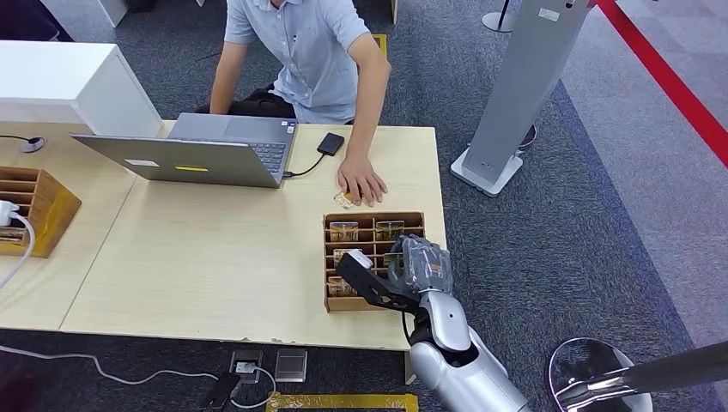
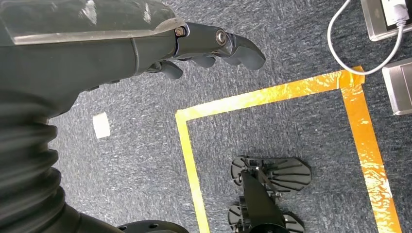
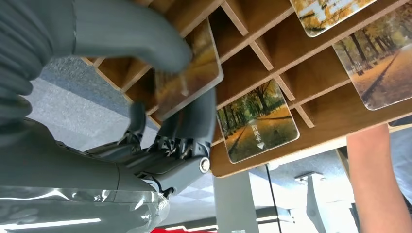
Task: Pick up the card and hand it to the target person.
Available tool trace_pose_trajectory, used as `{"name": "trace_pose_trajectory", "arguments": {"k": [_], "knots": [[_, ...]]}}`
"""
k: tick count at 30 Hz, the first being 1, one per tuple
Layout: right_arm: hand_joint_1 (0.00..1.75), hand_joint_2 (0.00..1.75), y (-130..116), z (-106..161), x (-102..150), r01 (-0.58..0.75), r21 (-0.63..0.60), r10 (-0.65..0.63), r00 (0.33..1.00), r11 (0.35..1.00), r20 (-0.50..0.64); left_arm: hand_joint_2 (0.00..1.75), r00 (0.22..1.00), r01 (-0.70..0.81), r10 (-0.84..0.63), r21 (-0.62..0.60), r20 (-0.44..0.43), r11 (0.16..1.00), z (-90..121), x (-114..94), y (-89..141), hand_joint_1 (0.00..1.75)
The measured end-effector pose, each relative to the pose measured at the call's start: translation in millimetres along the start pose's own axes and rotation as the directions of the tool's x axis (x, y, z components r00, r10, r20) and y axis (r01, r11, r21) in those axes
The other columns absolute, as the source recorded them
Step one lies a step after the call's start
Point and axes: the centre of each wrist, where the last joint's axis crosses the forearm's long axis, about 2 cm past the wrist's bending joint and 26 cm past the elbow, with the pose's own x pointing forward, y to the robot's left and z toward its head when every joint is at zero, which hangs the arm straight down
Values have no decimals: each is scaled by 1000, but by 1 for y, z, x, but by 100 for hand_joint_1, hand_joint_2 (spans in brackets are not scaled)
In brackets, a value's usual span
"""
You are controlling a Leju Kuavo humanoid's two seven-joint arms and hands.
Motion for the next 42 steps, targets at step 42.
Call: {"name": "trace_pose_trajectory", "arguments": {"k": [42], "knots": [[175,175,-45,26,4,135,-206,-109,985,969,132,175,1000,7,-7,7,13,1000,0,-1,0,0]]}}
